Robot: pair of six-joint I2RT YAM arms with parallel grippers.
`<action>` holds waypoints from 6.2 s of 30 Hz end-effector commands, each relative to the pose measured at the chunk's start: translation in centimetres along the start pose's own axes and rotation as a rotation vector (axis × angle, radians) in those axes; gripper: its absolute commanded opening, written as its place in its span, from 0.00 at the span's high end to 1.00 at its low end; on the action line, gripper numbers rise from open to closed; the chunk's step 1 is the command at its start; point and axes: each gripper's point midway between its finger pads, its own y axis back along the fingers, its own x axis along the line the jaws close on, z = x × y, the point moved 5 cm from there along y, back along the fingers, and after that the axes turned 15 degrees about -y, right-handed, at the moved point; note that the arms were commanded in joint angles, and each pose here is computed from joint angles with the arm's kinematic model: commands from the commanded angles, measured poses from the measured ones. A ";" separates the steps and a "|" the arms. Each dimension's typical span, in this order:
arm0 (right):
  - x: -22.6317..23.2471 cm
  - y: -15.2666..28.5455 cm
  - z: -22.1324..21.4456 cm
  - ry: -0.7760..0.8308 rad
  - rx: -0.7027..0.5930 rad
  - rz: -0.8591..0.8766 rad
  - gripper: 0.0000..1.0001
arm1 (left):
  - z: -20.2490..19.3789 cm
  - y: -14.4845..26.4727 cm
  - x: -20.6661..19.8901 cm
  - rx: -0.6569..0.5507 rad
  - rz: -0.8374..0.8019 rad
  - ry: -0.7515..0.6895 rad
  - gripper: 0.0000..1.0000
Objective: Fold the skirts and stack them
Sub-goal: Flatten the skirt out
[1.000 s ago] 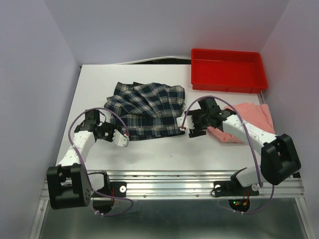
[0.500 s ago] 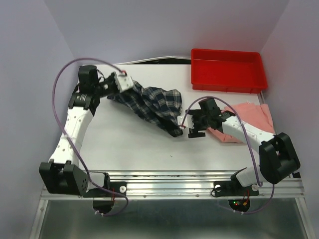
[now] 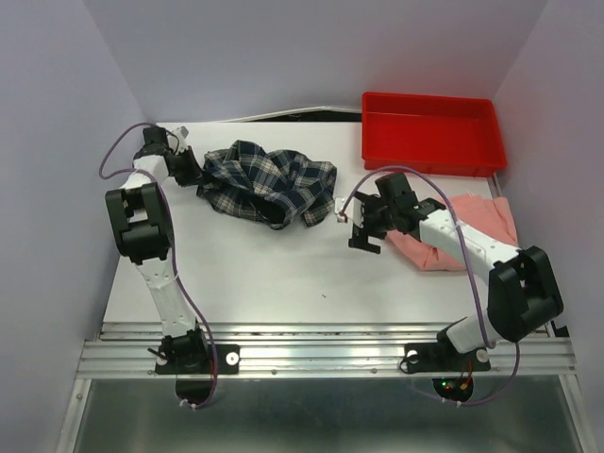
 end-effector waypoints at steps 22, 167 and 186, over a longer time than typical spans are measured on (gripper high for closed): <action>-0.5 -6.8 14.0 0.431 -0.417 -0.162 0.00 | 1.7 4.1 -3.6 -0.020 0.008 -0.009 1.00; -2.5 1.8 4.8 -0.692 -0.067 0.111 0.99 | -8.6 17.4 -21.4 0.178 -0.544 -1.476 0.39; -2.1 1.8 4.4 -0.693 -0.052 0.120 0.99 | -10.8 9.2 -20.8 0.393 -0.557 -1.461 0.37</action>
